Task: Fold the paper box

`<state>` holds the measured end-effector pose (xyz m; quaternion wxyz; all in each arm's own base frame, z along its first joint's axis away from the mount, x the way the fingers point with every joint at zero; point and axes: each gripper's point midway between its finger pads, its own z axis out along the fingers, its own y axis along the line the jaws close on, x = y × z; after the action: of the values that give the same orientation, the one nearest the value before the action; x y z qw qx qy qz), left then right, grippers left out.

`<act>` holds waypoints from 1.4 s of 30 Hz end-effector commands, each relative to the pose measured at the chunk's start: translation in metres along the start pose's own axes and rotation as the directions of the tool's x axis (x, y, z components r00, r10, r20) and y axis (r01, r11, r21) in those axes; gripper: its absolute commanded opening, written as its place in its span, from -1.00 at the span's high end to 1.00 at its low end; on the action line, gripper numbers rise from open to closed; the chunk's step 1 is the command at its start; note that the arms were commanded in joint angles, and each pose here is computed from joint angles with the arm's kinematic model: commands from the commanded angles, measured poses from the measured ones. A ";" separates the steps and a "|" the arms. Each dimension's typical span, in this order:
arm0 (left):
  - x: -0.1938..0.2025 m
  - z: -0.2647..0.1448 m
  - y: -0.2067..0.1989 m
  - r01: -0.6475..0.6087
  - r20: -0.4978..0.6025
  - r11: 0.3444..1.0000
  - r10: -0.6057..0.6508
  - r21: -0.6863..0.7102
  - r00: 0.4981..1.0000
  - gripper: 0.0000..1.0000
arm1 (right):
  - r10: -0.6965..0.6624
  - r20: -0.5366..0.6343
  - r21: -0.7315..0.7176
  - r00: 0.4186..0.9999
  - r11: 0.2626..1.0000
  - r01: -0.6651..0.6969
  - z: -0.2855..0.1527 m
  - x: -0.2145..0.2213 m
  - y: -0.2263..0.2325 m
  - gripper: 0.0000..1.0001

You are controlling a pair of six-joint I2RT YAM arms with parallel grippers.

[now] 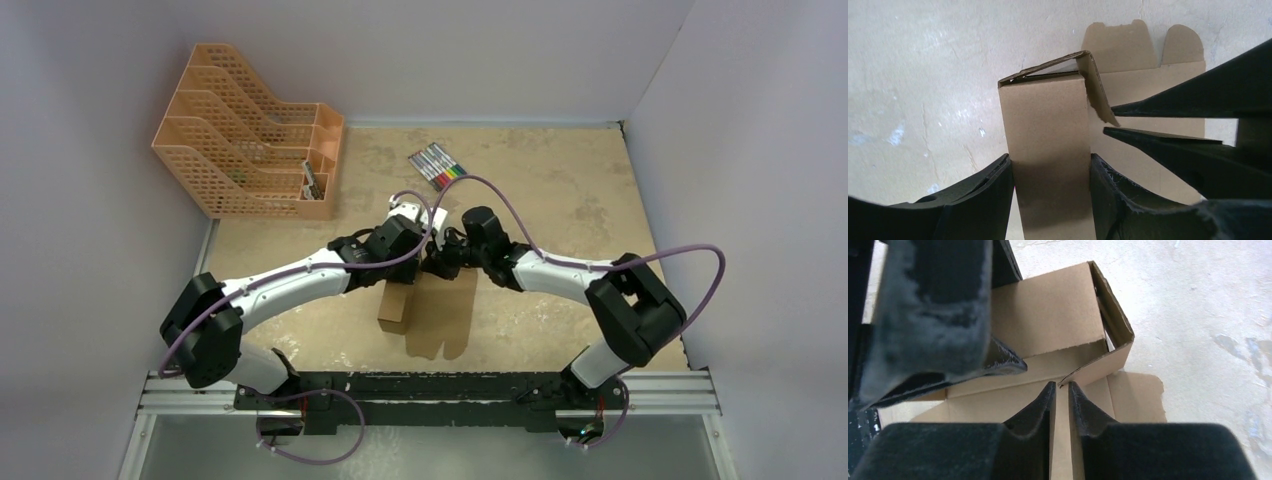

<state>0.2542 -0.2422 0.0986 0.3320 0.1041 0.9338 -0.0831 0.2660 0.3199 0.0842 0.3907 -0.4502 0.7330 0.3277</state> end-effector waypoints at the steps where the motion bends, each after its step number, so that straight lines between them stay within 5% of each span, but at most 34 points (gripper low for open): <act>1: -0.018 0.003 -0.009 -0.167 0.071 0.985 0.163 0.053 0.984 0.08 | -0.066 0.033 0.083 0.997 0.995 0.063 -0.019 -0.021 -0.010 0.57; 8: -0.021 0.004 -0.006 -0.268 0.057 0.962 0.265 0.058 0.963 0.10 | -0.105 -0.003 0.183 0.994 0.978 0.104 -0.071 -0.024 -0.057 0.19; 15: -0.016 0.010 -0.013 -0.303 0.030 0.946 0.301 0.114 0.953 0.11 | -0.132 0.049 0.263 0.990 0.958 0.115 -0.093 -0.052 -0.095 0.14; 26: -0.018 0.007 -0.024 -0.335 0.033 0.926 0.335 0.173 0.942 0.11 | -0.210 0.051 0.149 0.976 0.968 0.201 -0.038 -0.065 -0.152 0.18; 34: -0.021 0.006 -0.027 -0.356 0.040 0.915 0.355 0.188 0.934 0.12 | -0.244 0.093 -0.085 0.965 0.964 0.251 0.006 -0.055 -0.117 0.20; 42: -0.021 0.008 -0.022 -0.360 0.030 0.919 0.360 0.162 0.932 0.12 | -0.211 0.061 -0.218 0.976 0.951 0.220 0.004 -0.024 -0.071 0.22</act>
<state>0.2580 -0.2612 0.0926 0.3101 0.2991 0.8974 -0.0950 0.3638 0.3026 0.0752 0.3821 -0.5428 0.6653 0.3417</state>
